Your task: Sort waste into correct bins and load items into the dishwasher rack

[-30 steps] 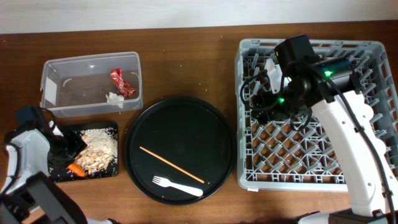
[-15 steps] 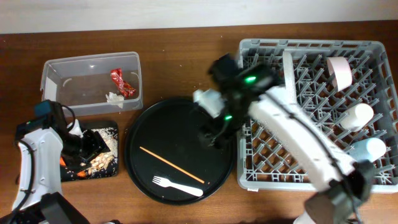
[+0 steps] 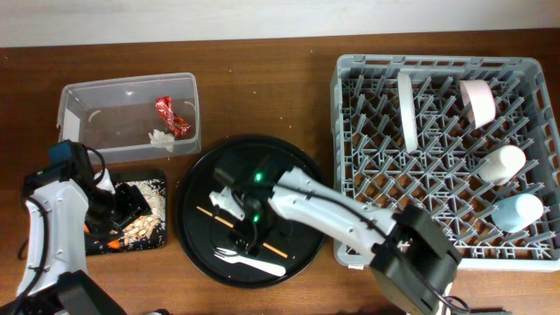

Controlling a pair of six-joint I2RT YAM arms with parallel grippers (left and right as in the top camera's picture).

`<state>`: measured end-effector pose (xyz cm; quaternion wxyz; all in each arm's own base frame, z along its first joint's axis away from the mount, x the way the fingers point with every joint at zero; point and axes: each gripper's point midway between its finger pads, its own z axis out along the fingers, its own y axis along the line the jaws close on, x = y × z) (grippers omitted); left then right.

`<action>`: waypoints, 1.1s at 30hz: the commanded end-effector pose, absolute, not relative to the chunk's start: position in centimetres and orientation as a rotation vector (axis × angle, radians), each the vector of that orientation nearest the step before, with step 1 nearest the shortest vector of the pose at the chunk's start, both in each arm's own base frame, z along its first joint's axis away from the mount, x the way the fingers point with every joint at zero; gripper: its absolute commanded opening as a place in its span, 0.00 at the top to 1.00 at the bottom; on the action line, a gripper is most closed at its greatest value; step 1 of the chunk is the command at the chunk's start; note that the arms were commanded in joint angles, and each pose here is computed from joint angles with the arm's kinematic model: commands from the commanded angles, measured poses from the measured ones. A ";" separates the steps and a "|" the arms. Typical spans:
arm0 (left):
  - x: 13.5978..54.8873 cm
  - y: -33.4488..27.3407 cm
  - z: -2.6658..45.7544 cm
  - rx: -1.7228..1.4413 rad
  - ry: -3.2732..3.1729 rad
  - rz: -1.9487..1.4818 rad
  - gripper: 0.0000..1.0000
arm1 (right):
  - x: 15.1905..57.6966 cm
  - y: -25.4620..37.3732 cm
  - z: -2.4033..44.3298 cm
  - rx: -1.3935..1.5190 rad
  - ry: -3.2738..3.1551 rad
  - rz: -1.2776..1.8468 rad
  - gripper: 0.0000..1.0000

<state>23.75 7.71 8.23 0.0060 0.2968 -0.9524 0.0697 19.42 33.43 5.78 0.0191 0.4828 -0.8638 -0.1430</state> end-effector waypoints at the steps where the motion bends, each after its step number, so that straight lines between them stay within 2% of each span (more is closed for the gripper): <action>1: 24.1 8.0 8.7 0.909 -3.010 0.205 0.29 | 19.0 31.4 2.3 1.492 -2.723 -0.237 0.19; 4: 24.1 8.0 8.7 0.909 -3.010 0.205 0.29 | 19.1 31.0 0.6 1.515 -2.745 -0.209 0.30; 8: 24.1 7.9 8.7 0.909 -3.010 0.205 0.29 | 19.3 31.2 -0.6 1.533 -2.769 -0.234 0.37; 15: 24.1 8.0 8.7 0.909 -3.010 0.205 0.29 | 20.7 30.5 -1.0 1.467 -2.863 -0.114 0.57; 19: 24.1 8.0 8.7 0.909 -3.010 0.205 0.29 | 21.2 30.2 -1.0 1.466 -2.883 -0.062 0.66; 27: 24.1 8.0 8.7 0.909 -3.013 0.205 0.29 | 21.5 29.9 -1.0 1.438 -2.910 -0.027 0.76; 33: 24.1 8.0 8.7 0.909 -3.013 0.205 0.29 | 21.4 29.7 -0.9 1.343 -2.947 -0.025 0.91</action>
